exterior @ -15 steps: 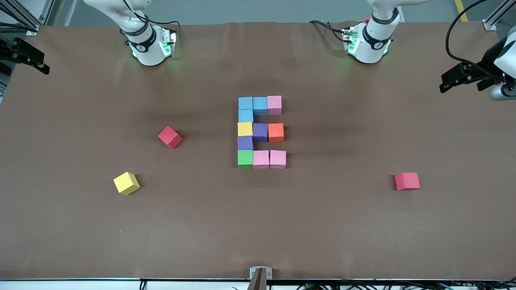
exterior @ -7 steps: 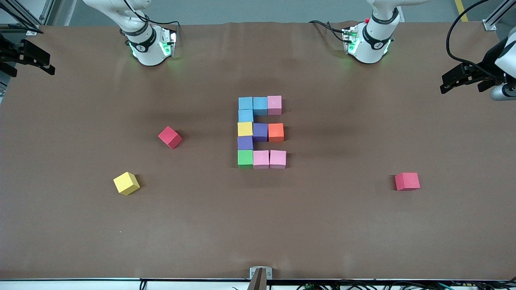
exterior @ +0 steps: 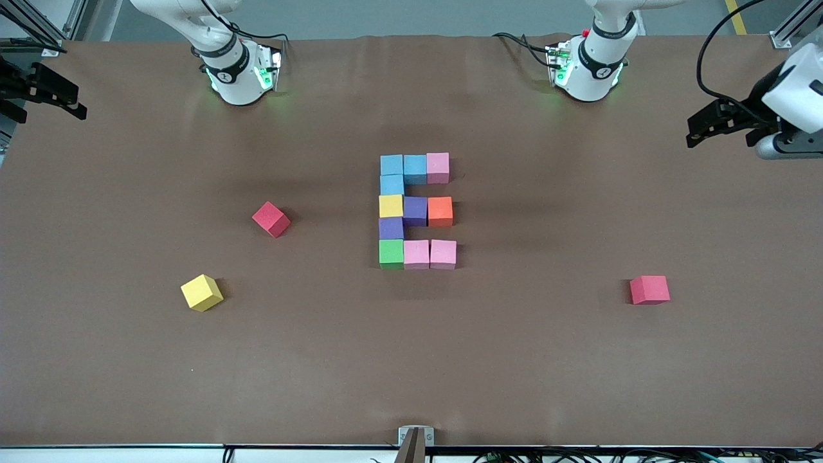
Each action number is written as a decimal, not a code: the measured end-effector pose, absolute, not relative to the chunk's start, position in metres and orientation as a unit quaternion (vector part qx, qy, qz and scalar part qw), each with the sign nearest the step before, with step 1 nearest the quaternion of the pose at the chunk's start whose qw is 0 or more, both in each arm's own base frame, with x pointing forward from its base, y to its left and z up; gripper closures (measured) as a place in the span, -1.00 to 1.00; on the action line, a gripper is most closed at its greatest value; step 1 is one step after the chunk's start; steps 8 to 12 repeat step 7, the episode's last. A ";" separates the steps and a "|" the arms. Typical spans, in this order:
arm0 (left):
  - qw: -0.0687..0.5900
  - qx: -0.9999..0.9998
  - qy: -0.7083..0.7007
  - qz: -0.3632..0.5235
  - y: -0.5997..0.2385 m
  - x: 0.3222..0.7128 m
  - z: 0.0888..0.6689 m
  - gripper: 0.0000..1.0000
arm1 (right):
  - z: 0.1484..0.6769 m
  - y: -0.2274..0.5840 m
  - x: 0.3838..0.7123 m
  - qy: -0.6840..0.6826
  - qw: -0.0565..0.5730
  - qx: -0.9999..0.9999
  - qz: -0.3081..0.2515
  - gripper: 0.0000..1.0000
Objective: Arrange 11 blocks into digit 3
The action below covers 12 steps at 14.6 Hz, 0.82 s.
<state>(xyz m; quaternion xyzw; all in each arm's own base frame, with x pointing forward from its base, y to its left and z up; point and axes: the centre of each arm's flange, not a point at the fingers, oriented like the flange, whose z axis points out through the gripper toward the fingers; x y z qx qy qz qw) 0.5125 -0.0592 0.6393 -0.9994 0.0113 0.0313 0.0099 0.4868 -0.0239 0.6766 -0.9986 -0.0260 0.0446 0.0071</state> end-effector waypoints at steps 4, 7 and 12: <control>0.013 -1.000 0.009 0.017 -0.057 0.495 0.642 -1.00 | 0.677 -0.019 0.487 -0.030 0.006 -0.999 0.045 -1.00; 0.013 -1.000 0.008 0.014 -0.056 0.495 0.643 -1.00 | 0.677 -0.014 0.487 -0.031 0.005 -0.999 0.045 -1.00; 0.013 -1.000 0.008 0.014 -0.056 0.495 0.643 -1.00 | 0.677 -0.014 0.487 -0.031 0.005 -0.999 0.045 -1.00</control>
